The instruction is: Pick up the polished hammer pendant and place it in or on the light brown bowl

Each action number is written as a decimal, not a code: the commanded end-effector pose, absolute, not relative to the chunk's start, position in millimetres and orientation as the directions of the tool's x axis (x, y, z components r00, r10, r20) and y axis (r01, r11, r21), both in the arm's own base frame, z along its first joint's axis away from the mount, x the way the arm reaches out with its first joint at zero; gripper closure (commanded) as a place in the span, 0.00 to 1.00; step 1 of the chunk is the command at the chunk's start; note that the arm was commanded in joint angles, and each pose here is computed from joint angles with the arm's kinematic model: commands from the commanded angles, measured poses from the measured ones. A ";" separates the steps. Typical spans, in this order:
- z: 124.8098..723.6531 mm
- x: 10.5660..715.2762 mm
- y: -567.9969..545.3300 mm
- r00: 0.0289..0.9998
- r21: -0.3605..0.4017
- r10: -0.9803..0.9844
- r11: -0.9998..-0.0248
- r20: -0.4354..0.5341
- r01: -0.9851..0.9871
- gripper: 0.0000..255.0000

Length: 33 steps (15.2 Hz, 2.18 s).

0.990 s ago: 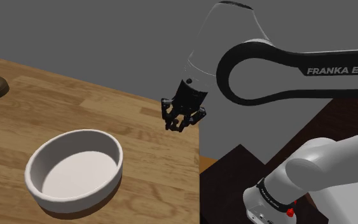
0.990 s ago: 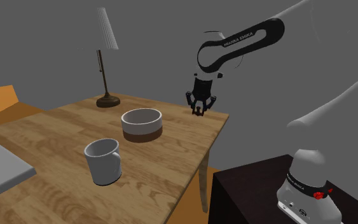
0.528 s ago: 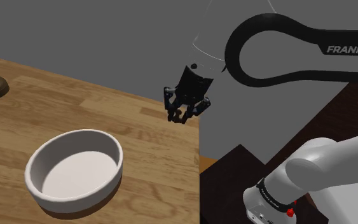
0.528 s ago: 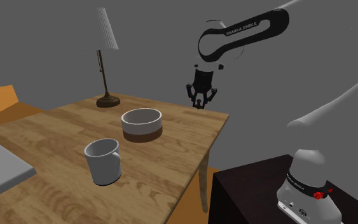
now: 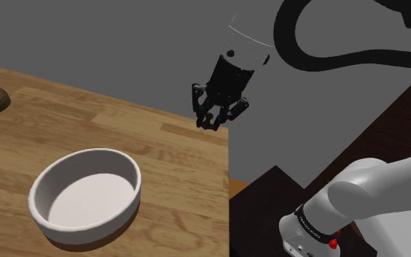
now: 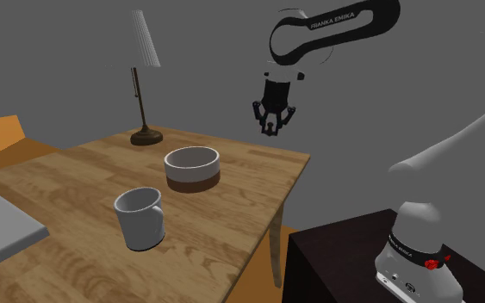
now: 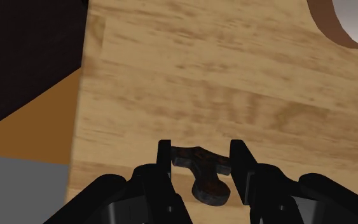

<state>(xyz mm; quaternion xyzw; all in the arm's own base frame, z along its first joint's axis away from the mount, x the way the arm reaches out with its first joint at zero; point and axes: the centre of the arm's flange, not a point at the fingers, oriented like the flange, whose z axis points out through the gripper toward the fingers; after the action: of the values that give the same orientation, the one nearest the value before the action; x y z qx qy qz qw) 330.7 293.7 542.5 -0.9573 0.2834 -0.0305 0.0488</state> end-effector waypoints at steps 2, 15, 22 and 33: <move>558.8 331.6 294.5 0.837 -0.110 -0.546 -0.835 0.031 -0.540 1.00; 575.4 330.4 413.3 0.837 -0.111 -0.546 -0.835 0.031 -0.540 1.00; 575.5 329.4 505.7 0.837 -0.110 -0.546 -0.835 0.031 -0.540 1.00; 538.7 328.9 559.1 0.837 -0.110 -0.546 -0.835 0.031 -0.540 1.00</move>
<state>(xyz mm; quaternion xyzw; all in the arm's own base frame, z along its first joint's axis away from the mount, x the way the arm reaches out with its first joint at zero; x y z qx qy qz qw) 328.4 559.6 545.1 -0.9573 0.2835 -0.0303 0.0485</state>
